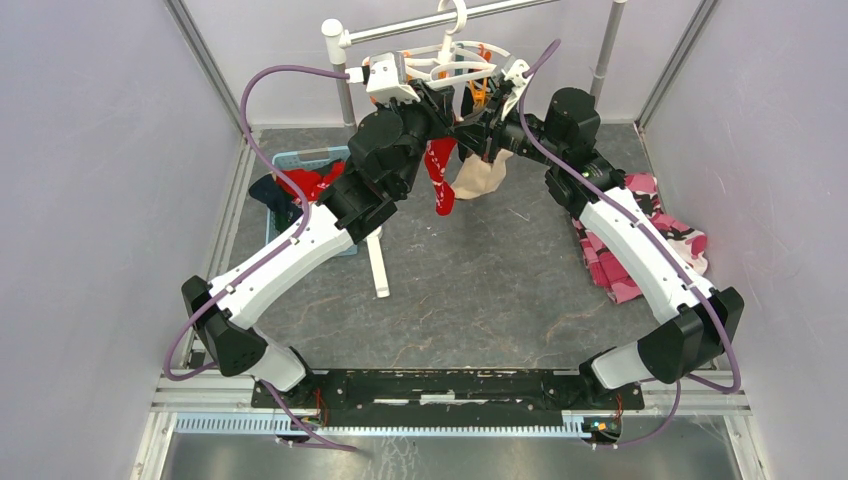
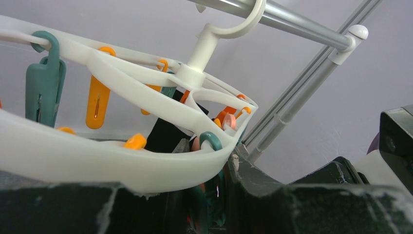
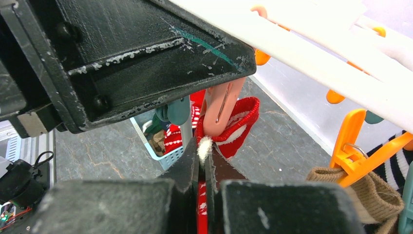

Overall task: Clip the socks to the hanger
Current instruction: Clamp the sock onto the hanger, then pick up the sock from the bin.

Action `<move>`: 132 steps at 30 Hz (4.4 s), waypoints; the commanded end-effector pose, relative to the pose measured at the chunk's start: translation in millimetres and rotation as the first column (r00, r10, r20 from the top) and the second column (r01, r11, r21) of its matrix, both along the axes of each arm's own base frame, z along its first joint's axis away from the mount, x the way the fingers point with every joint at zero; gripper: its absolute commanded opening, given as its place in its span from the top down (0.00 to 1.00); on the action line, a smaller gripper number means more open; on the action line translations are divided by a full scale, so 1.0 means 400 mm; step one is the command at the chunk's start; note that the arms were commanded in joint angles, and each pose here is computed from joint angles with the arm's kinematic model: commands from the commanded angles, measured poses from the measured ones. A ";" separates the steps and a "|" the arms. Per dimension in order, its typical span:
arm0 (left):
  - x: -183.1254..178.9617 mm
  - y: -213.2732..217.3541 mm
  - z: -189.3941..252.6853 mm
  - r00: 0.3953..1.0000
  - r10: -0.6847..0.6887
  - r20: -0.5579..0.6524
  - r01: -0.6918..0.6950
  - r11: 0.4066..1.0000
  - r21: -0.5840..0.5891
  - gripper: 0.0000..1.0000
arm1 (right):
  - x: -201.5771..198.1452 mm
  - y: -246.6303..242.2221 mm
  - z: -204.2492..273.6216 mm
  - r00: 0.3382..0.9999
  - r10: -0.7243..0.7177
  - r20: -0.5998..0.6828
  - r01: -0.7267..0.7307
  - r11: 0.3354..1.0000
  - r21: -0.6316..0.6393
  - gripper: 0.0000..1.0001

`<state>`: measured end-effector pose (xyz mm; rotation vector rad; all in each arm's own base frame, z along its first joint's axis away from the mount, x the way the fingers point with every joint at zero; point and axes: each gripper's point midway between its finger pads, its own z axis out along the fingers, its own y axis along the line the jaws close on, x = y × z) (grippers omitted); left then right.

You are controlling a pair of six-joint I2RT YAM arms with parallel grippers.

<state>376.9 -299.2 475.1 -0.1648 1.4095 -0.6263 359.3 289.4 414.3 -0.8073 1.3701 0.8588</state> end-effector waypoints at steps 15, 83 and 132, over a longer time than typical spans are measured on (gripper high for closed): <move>-0.009 0.035 0.054 0.999 0.022 0.037 -0.019 0.998 -0.057 0.38 | -0.003 -0.007 0.036 0.999 -0.012 0.047 0.010 1.000 0.027 1.00; -0.062 0.605 -0.655 0.908 0.110 -0.405 -0.111 0.994 0.022 0.14 | -0.200 -0.243 -0.516 0.932 0.341 -0.120 -0.361 0.855 -0.372 0.05; 0.103 0.701 -0.552 0.848 0.325 -0.418 -0.176 0.917 0.357 0.98 | -0.230 -0.241 -0.511 0.906 0.397 -0.146 -0.423 0.833 -0.358 0.09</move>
